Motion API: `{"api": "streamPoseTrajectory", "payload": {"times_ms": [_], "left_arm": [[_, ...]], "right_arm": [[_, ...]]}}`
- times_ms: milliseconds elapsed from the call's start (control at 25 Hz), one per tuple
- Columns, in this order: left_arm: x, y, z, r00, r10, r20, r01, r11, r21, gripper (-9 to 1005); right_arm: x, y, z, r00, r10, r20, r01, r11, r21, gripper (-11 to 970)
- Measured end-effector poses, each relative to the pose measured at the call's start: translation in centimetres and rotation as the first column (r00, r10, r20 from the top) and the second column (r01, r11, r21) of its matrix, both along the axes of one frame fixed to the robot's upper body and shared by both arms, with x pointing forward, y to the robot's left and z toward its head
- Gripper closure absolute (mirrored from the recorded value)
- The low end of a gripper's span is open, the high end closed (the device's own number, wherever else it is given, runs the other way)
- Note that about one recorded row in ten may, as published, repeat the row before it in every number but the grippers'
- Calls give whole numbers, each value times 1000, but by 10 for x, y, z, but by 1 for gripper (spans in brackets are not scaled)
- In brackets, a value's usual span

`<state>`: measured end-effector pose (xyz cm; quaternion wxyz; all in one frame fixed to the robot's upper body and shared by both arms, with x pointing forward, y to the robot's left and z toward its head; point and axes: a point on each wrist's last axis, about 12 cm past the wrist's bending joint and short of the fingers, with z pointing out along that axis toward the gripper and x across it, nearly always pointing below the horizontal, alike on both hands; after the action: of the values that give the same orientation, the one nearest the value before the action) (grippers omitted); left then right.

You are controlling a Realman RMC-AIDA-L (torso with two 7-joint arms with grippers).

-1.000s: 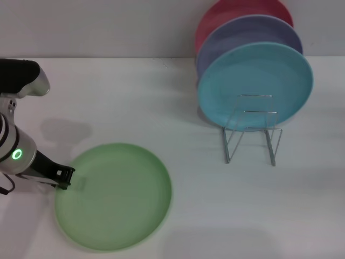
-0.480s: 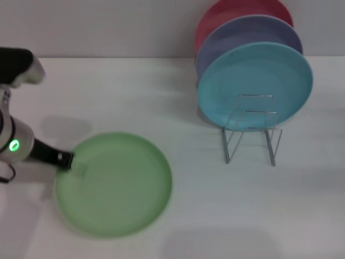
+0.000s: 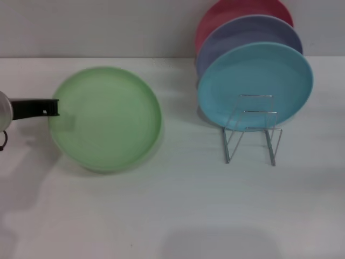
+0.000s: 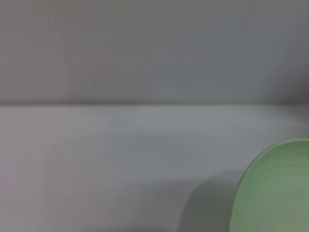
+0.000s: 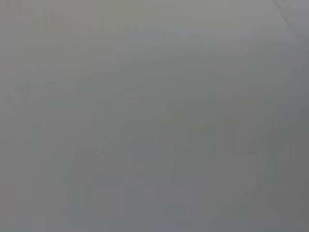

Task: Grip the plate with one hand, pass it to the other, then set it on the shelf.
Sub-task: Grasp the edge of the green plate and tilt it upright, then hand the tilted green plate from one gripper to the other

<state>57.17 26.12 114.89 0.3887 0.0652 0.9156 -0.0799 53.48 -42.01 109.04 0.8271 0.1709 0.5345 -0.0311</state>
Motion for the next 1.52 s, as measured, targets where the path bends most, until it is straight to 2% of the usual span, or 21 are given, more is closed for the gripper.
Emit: {"api": "streamPoseTrajectory", "payload": {"times_ms": [40, 200, 240, 280, 320, 480, 640, 920, 1080, 1280, 1400, 1440, 1480, 1520], "left_arm": [[-1, 5, -2, 999, 10, 45, -10, 1000, -12, 956], [-5, 12, -4, 993, 24, 113, -19, 999, -42, 961], [-8, 15, -6, 986, 23, 163, -14, 998, -59, 961], [-8, 15, -6, 986, 23, 163, -14, 998, -59, 961], [-11, 16, -10, 976, 25, 217, -10, 997, -71, 961], [-14, 17, -18, 957, 42, 288, -22, 997, -73, 961], [-14, 15, -33, 917, 85, 389, -70, 996, -52, 961], [-9, 20, -33, 887, 92, 453, -100, 995, -6, 960], [-10, 20, -31, 837, 73, 543, -123, 991, 57, 960], [-15, 13, -34, 748, 49, 662, -162, 981, 110, 960], [-22, 7, -40, 702, 34, 711, -169, 978, 120, 960], [-28, 0, -48, 667, 22, 745, -158, 981, 113, 960], [-28, 0, -48, 667, 22, 745, -158, 981, 113, 961], [-32, -3, -53, 649, 16, 761, -147, 984, 104, 961]], "right_arm": [[0, 0, -1, 1000, -2, -5, 2, 1000, 2, 329], [-2, 0, -3, 1000, -5, -13, 5, 1000, 6, 329], [-3, 0, -4, 1000, -7, -15, 7, 1000, 7, 329], [-3, 0, -4, 1000, -7, -15, 7, 1000, 7, 329], [-4, 0, -5, 1000, -7, -15, 7, 1000, 5, 329], [-5, 1, -5, 1000, -8, -16, 8, 1000, 7, 329], [-5, 1, -5, 1000, -8, -17, 9, 1000, 8, 329], [-3, 2, -5, 1000, -6, -17, 6, 1000, 11, 329], [-3, 2, -6, 1000, -8, -24, 8, 1000, 10, 329], [-2, 0, -5, 1000, -11, -28, 11, 1000, 8, 329], [-2, 0, -5, 1000, -12, -28, 12, 1000, 7, 329], [-2, -1, -5, 1000, -12, -27, 12, 1000, 5, 329], [-2, -1, -5, 1000, -12, -27, 12, 1000, 5, 329], [-2, -1, -4, 1000, -12, -27, 12, 1000, 5, 329]]}}
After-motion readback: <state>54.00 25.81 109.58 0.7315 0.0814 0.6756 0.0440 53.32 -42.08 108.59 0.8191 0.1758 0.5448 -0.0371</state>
